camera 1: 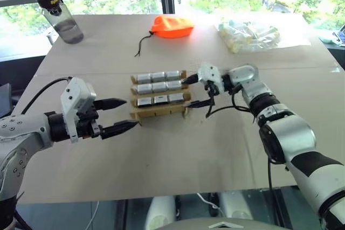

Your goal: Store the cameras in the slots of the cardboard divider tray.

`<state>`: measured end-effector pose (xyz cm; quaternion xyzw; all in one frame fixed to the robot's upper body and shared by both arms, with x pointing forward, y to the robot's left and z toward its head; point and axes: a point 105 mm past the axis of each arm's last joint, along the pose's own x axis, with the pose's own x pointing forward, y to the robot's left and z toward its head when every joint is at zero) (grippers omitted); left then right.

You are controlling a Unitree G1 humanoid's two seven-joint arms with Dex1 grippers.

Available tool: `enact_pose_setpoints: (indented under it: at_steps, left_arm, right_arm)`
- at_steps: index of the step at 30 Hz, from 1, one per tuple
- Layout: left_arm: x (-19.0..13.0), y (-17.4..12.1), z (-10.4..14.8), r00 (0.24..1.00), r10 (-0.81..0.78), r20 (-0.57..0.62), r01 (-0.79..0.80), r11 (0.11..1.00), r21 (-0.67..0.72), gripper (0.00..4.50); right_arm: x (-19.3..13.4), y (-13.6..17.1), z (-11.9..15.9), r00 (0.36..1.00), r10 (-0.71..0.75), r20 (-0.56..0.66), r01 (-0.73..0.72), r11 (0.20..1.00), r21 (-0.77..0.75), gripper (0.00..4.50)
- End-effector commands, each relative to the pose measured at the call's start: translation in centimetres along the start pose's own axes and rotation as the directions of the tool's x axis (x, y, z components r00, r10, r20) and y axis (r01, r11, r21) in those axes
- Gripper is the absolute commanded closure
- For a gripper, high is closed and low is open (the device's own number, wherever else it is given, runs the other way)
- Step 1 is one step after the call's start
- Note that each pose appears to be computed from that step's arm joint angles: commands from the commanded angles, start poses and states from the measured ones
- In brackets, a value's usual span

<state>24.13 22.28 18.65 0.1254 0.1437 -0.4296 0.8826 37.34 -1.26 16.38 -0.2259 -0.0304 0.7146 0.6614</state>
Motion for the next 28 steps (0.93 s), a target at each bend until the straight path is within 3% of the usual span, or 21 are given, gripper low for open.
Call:
enact_pose_setpoints:
  at_steps: [1, 4, 7, 13, 19, 23, 28]
  left_arm:
    - [-0.3, 0.3, 0.0, 0.998, 0.053, 0.045, -0.055, 0.997, 0.046, 0.45]
    - [0.2, 0.1, -0.2, 0.986, 0.096, 0.133, -0.099, 0.995, 0.013, 0.45]
    - [1.0, -0.6, -2.6, 0.972, 0.157, 0.177, -0.149, 0.987, -0.056, 0.45]
    - [1.7, -2.4, -7.3, 0.933, 0.301, 0.2, -0.27, 0.948, -0.169, 0.45]
    - [2.4, -4.5, -11.2, 0.925, 0.344, 0.158, -0.315, 0.931, -0.184, 0.45]
    - [2.5, -4.6, -11.8, 0.918, 0.362, 0.162, -0.337, 0.927, -0.164, 0.45]
    - [2.8, -4.2, -11.3, 0.915, 0.351, 0.2, -0.331, 0.935, -0.127, 0.45]
  right_arm:
    - [-2.7, -0.5, 1.6, 0.991, -0.041, 0.128, 0.04, 0.999, 0.007, 0.16]
    - [-4.9, 0.4, 0.8, 0.981, -0.078, 0.176, 0.069, 0.996, 0.057, 0.16]
    - [-8.1, 2.7, -1.5, 0.961, -0.181, 0.21, 0.15, 0.976, 0.156, 0.16]
    - [-12.9, 9.3, -6.9, 0.925, -0.377, 0.042, 0.351, 0.894, 0.278, 0.16]
    - [-15.0, 13.8, -9.2, 0.845, -0.532, -0.062, 0.525, 0.801, 0.287, 0.16]
    - [-15.9, 14.7, -9.8, 0.767, -0.634, -0.094, 0.634, 0.728, 0.261, 0.16]
    - [-15.7, 15.7, -10.4, 0.751, -0.648, -0.132, 0.655, 0.705, 0.272, 0.16]
